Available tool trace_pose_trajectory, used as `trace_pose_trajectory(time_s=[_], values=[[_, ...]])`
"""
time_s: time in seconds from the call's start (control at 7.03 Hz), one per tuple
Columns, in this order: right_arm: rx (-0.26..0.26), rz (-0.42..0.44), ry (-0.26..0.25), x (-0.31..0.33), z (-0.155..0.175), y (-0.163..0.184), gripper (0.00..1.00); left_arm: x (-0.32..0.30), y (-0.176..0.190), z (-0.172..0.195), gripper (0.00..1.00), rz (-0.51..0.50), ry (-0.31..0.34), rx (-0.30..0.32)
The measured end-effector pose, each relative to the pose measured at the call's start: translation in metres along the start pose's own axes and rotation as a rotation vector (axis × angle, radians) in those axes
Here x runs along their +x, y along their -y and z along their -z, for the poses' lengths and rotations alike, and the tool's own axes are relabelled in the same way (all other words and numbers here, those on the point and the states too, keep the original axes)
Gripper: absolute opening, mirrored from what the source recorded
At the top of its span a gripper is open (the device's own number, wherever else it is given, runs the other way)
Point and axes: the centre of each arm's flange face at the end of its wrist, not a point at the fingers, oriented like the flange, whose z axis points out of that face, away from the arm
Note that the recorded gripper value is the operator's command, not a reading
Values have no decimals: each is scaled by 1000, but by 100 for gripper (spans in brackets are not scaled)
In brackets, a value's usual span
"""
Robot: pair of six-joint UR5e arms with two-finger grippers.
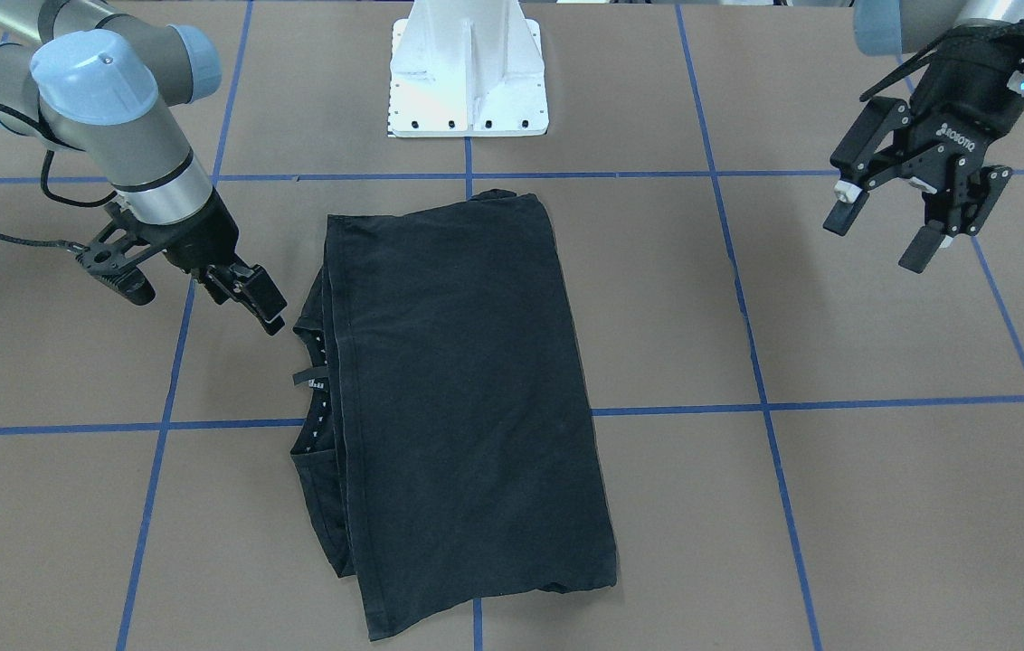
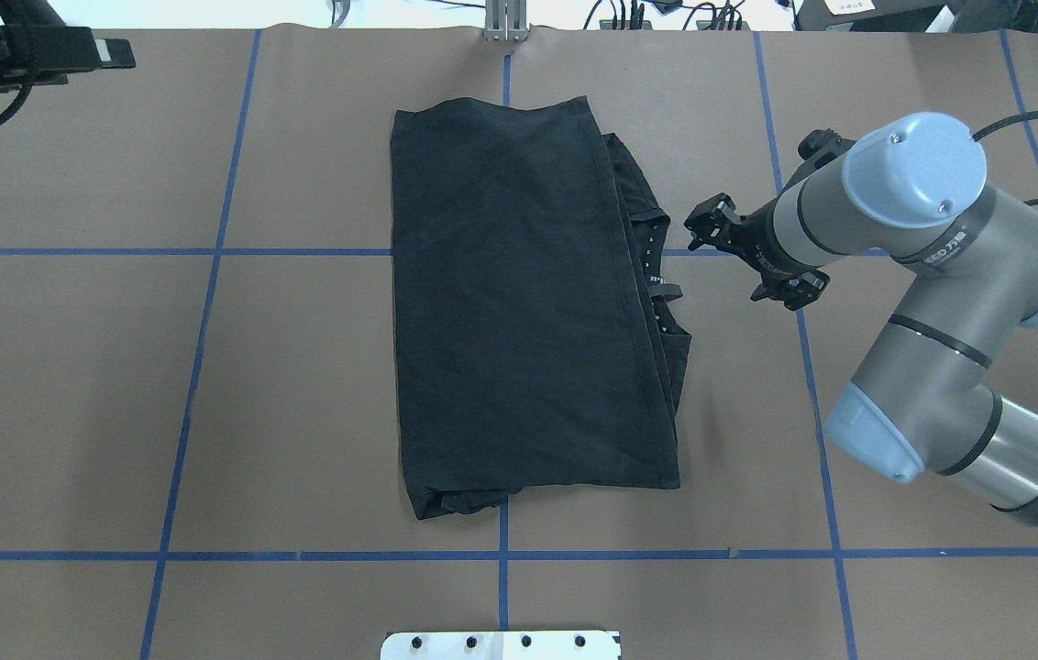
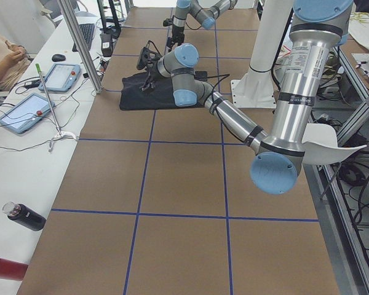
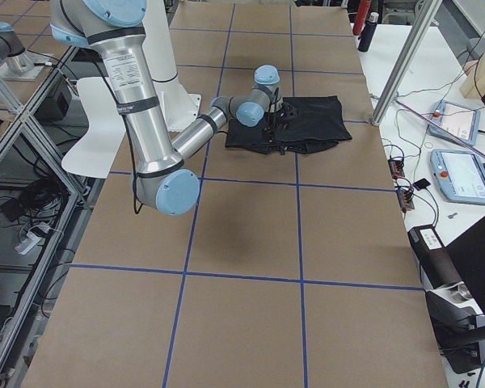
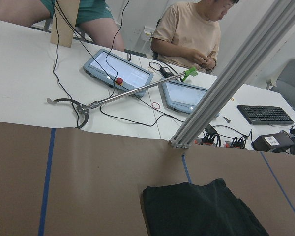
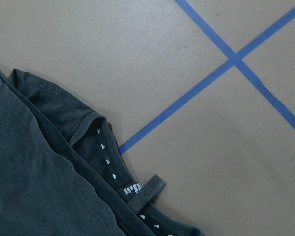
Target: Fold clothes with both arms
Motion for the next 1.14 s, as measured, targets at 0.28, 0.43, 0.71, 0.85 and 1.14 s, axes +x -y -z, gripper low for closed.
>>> trace_pose_trajectory(time_s=[0.28, 0.43, 0.71, 0.85, 1.14], values=[[-3, -129, -1, 7, -15, -49, 98, 0, -3, -2, 100, 18, -10, -21], [-16, -171, 0, 11, -15, -68, 99, -2, -4, -4, 100, 38, -9, -26], [-30, -216, 13, 26, -12, -114, 100, -6, -16, -2, 100, 62, -28, -112], [-26, -227, 20, 33, -15, -137, 100, -7, -22, -2, 100, 76, -43, -168], [-26, -226, 26, 40, -17, -161, 99, -4, -25, -2, 100, 100, -58, -202]])
